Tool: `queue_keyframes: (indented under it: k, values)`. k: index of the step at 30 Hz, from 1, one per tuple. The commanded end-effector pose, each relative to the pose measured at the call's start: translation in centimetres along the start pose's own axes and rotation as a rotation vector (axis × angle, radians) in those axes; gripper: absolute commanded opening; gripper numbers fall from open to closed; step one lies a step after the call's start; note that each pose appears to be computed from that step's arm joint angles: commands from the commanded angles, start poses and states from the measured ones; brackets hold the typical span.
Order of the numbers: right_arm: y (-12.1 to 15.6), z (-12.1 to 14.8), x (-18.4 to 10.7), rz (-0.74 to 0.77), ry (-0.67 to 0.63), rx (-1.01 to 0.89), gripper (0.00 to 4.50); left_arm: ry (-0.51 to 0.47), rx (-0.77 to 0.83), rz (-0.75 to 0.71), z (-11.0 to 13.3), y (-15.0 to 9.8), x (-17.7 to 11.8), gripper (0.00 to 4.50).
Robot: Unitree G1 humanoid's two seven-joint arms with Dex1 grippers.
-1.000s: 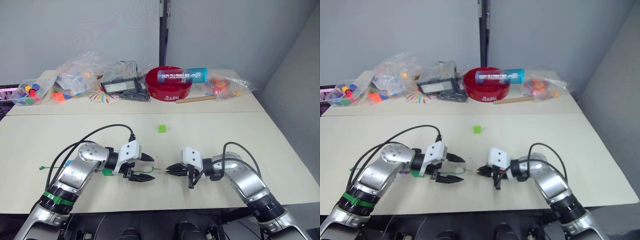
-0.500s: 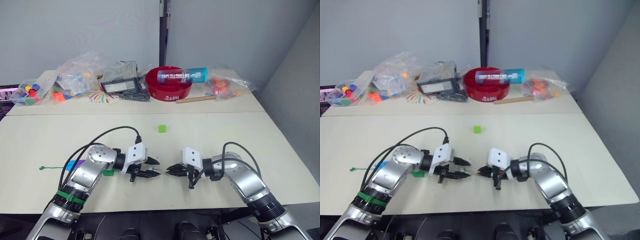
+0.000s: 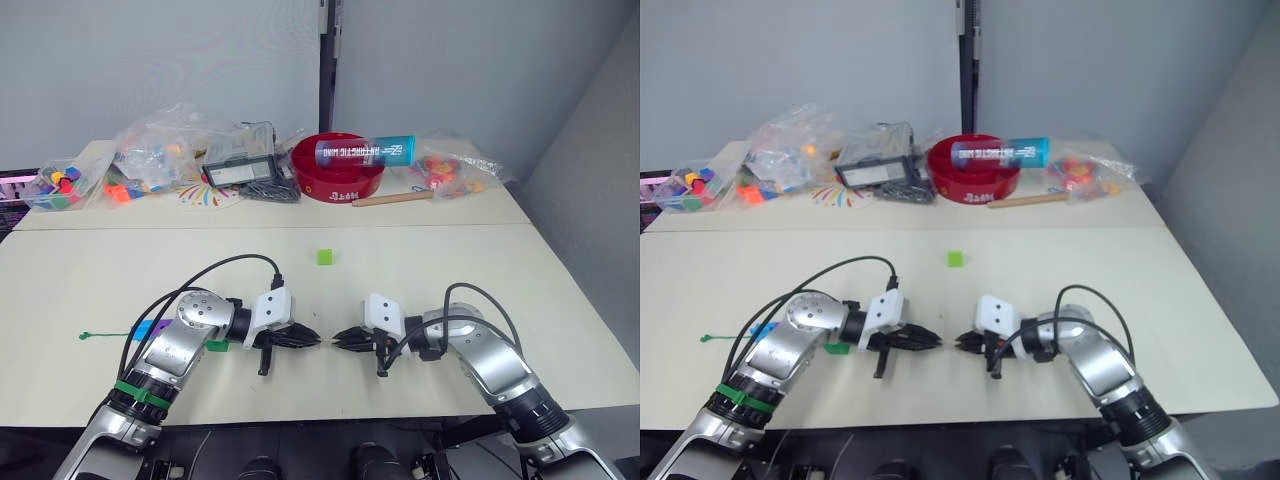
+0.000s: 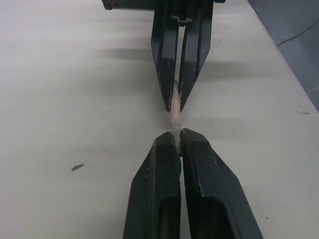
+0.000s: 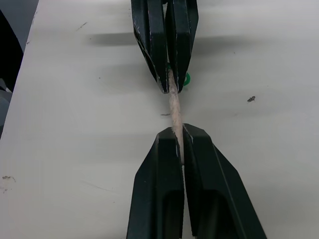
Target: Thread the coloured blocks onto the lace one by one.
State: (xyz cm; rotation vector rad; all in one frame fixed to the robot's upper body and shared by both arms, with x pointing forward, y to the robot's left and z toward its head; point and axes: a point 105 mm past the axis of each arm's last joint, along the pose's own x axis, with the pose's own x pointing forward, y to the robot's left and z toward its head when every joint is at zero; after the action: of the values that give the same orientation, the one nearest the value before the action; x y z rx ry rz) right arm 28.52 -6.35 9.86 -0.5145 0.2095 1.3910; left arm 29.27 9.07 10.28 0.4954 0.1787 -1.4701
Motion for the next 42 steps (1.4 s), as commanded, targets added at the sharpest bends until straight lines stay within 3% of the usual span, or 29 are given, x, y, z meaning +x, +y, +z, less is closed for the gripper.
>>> queue_keyframes:
  k: [1,8,14,19,27,31,42]
  values:
    - [0.0,1.4,-0.1,-0.002,-0.048,-0.01,0.0,-0.019,0.017,0.028,0.4,0.5,-0.3,0.06]
    - [-0.3,1.8,-0.9,-0.032,-0.074,0.053,2.34,-0.007,0.016,0.039,0.2,0.7,-1.0,0.0]
    - [-3.9,2.3,-3.1,-0.269,-0.191,0.184,4.41,0.02,-0.001,0.062,-0.4,0.4,-2.1,0.0]
    - [-7.7,1.5,-1.9,-0.594,-0.22,0.262,4.46,0.043,-0.017,0.094,-0.9,0.2,-2.8,0.0]
    - [-10.4,1.3,2.7,-0.88,-0.232,0.33,4.46,0.057,-0.036,0.123,-1.0,-0.1,-3.4,0.0]
    - [-12.4,0.8,3.1,-1.03,-0.209,0.356,4.46,0.064,-0.038,0.132,-1.0,-0.3,-3.6,0.0]
    - [-14.2,0.7,7.2,-1.037,-0.172,0.457,4.46,0.075,-0.046,0.157,-0.9,-0.5,-4.0,0.0]
